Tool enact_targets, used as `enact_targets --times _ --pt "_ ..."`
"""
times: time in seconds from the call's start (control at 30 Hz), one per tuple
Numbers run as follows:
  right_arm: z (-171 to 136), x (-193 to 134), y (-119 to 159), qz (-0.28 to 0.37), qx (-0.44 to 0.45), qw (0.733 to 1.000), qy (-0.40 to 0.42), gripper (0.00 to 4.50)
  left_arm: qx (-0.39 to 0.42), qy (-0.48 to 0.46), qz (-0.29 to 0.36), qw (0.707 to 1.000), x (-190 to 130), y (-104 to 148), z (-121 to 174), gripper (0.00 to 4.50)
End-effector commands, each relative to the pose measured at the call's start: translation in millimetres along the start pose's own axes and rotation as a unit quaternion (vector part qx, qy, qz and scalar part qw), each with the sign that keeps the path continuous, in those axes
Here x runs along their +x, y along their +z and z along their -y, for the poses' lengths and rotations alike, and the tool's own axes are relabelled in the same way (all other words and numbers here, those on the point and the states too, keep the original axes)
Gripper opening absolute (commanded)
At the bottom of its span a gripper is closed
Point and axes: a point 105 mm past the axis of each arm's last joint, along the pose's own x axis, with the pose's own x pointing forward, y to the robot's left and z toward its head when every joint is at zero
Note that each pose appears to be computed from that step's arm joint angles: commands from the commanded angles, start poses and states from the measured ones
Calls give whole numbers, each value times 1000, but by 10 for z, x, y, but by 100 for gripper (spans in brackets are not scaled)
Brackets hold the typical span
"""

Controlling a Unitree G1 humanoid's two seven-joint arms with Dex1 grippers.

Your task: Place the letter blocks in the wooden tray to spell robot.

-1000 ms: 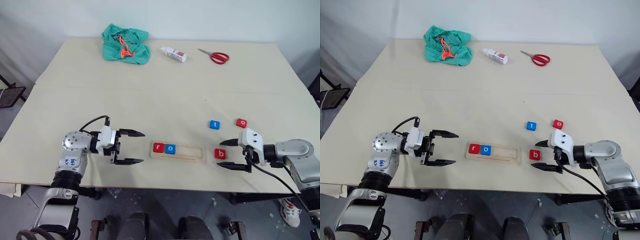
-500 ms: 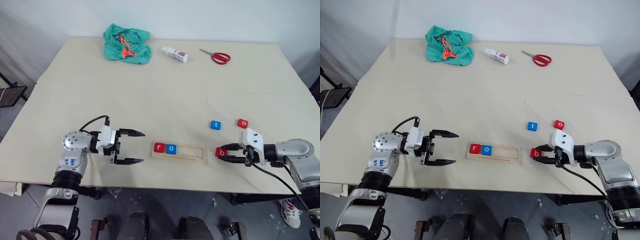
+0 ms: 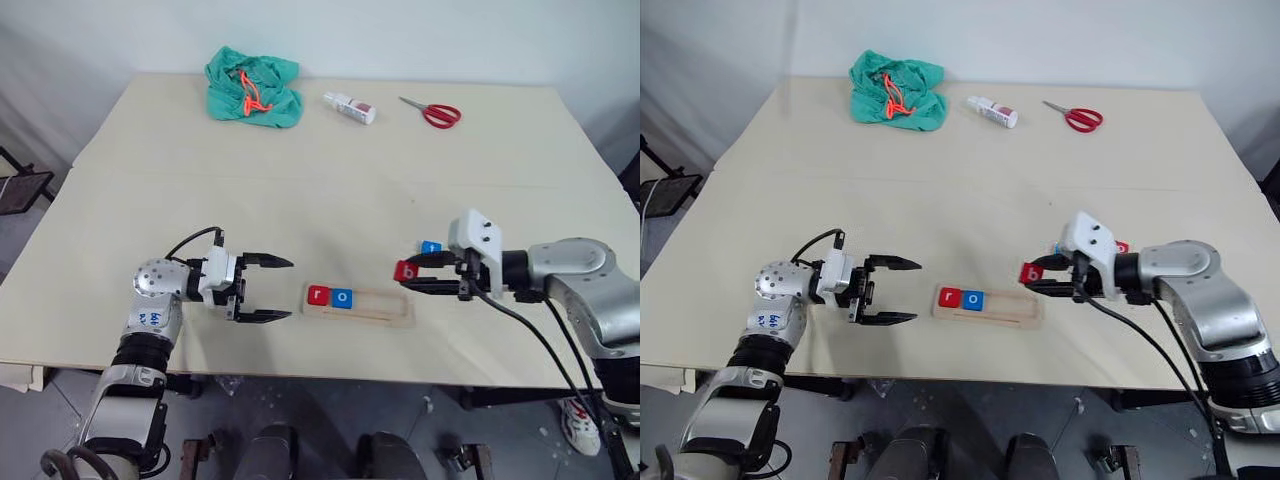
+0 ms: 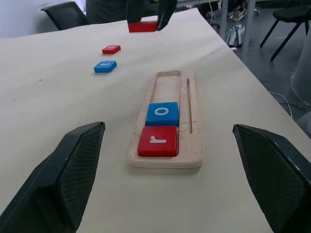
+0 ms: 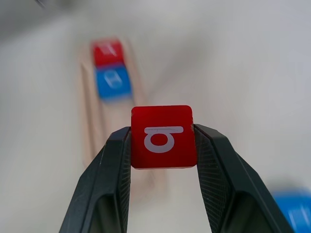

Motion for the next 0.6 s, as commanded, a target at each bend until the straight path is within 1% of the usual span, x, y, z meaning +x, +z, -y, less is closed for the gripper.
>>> enact_targets --times 0.03,0.27,0.4,0.6 --pt "-93 159 -11 -13 -9 1000 8 147 16 -17 0 1000 -34 55 -2 450" --pt "-136 356 -130 -24 -6 1000 16 147 17 0 -18 1000 -196 56 21 450" --pt "-112 467 -219 -32 -7 999 23 147 19 4 -18 1000 -191 58 50 450" --pt "-76 565 -201 -29 -12 999 29 147 23 8 -14 1000 -160 88 62 450"
